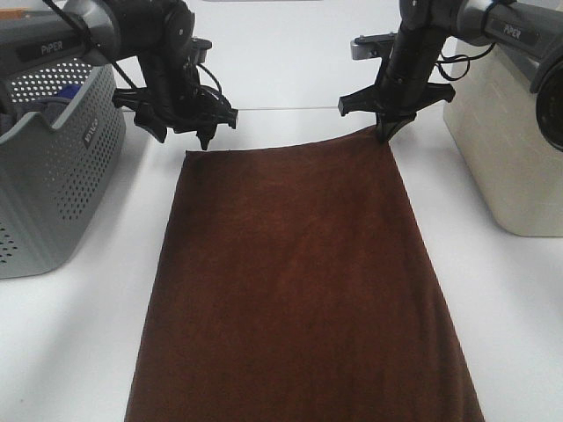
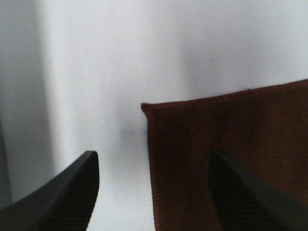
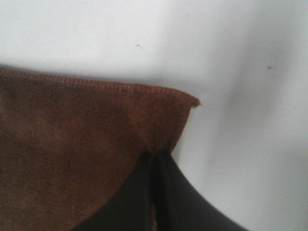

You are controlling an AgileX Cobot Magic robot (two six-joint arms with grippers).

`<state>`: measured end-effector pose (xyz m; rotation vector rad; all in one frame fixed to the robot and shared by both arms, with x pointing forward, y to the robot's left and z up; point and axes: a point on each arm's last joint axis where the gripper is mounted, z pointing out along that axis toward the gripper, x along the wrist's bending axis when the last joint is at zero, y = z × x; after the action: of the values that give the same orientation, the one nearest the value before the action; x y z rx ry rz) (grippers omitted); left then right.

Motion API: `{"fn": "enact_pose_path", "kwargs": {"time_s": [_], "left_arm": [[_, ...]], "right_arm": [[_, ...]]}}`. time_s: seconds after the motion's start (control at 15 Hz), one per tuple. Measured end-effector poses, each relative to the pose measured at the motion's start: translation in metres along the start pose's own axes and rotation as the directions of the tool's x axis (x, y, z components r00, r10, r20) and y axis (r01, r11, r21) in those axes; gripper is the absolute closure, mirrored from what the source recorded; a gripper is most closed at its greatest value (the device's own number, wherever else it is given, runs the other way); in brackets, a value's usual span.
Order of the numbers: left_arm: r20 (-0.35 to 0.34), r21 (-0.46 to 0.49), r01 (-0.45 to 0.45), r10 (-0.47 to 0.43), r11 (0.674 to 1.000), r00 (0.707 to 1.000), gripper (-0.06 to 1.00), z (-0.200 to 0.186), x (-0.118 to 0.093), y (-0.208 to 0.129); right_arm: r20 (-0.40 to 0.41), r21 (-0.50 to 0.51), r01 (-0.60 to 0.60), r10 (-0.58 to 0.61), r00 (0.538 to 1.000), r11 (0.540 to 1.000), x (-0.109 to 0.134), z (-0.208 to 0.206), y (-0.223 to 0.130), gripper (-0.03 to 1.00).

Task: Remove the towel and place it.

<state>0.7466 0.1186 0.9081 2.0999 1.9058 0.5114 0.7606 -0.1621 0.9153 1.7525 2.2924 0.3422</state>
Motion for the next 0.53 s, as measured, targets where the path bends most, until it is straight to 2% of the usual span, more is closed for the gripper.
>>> {"fn": "enact_pose_path", "kwargs": {"time_s": [0.27, 0.53], "left_arm": [[0.015, 0.047, 0.051, -0.052, 0.998, 0.999, 0.37, 0.018, 0.01, -0.006], [0.015, 0.073, 0.056, -0.057, 0.996, 0.998, 0.44, 0.032, 0.008, -0.012]], "right_arm": [[0.0, 0.0, 0.0, 0.0, 1.0, 1.0, 0.0, 0.0, 0.0, 0.97], [-0.002, -0.007, -0.001, 0.001, 1.0, 1.0, 0.0, 0.0, 0.001, 0.97]]}}
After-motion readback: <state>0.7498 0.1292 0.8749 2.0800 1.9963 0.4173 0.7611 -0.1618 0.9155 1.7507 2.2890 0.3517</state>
